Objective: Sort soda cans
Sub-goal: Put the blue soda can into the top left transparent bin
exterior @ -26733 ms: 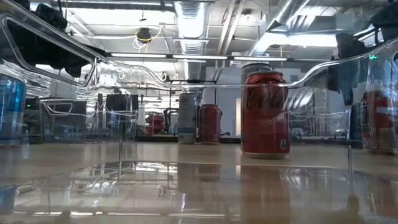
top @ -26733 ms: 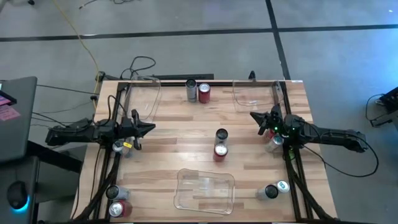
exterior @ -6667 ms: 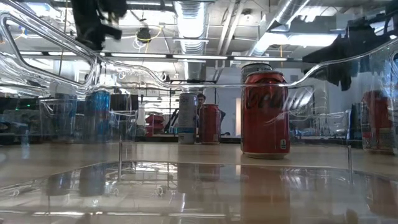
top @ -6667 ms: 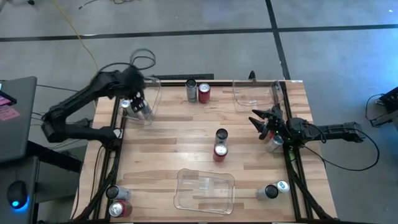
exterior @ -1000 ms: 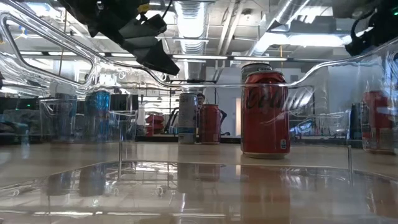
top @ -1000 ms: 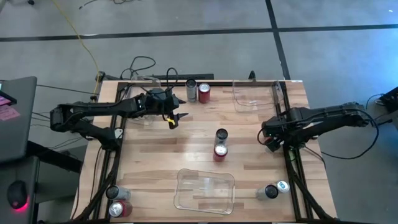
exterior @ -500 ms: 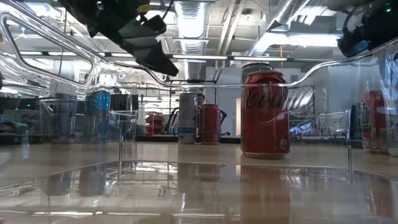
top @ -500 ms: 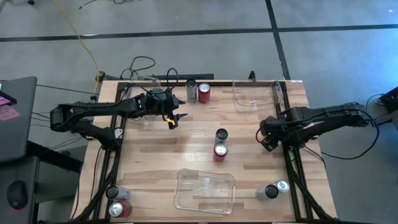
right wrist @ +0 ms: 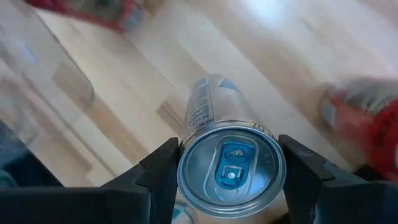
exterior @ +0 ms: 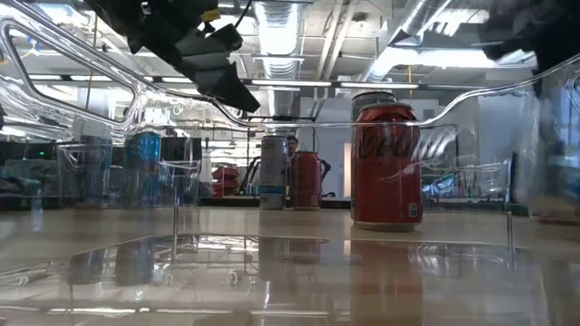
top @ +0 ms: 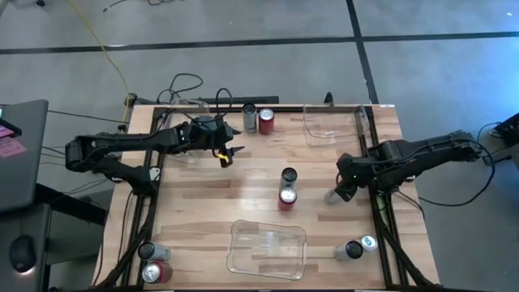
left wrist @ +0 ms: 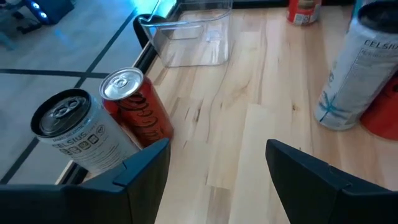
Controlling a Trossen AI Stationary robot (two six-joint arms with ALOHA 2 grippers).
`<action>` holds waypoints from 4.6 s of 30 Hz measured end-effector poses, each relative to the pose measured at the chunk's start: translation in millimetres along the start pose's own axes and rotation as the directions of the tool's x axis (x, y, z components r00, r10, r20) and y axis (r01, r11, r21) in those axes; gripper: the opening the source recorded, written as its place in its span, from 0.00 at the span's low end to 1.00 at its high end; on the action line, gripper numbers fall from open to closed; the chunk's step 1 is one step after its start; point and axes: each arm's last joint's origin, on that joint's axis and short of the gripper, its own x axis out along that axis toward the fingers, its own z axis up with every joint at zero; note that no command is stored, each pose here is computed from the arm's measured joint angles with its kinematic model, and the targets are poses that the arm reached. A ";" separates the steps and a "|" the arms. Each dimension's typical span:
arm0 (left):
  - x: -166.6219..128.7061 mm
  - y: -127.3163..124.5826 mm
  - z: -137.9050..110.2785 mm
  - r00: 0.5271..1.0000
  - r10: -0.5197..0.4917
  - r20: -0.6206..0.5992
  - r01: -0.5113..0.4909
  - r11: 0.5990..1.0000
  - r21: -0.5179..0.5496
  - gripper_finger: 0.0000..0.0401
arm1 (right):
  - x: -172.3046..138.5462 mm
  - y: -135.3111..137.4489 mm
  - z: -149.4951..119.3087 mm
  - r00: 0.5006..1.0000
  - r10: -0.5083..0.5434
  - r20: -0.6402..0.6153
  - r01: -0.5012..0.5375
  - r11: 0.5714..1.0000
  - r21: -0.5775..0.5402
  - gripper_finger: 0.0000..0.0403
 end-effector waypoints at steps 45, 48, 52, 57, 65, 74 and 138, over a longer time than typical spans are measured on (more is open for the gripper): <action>-0.6 -14.5 3.0 0.985 -0.167 0.036 0.162 0.979 0.123 0.79 | 27.6 113.5 216.0 0.902 0.060 0.428 0.232 0.768 -0.597 0.54; -1.0 -19.7 3.8 0.980 -0.194 0.038 0.186 0.971 0.151 0.79 | 28.8 121.8 217.2 0.900 0.073 0.429 0.242 0.736 -0.633 0.54; -0.9 -19.2 4.6 0.983 -0.179 0.045 0.170 0.974 0.150 0.79 | 27.2 127.6 214.7 0.898 0.089 0.432 0.254 0.695 -0.672 0.55; -1.3 -19.0 9.8 0.976 -0.193 0.102 0.180 0.976 0.125 0.79 | 26.4 132.1 214.3 0.887 0.116 0.447 0.257 0.680 -0.686 0.55; -1.4 -19.5 12.6 0.963 -0.233 0.137 0.219 0.970 0.110 0.79 | 24.3 136.0 217.4 0.873 0.187 0.451 0.222 0.672 -0.707 0.55; 25.4 -20.6 12.6 0.968 -0.243 0.070 0.241 0.970 0.028 0.77 | 23.1 137.6 218.9 0.860 0.204 0.467 0.242 0.644 -0.726 0.55; -68.9 -6.3 51.2 0.695 -0.178 0.697 0.218 0.975 0.032 0.57 | 59.0 80.6 190.4 0.474 0.524 0.708 0.084 0.773 -0.629 0.78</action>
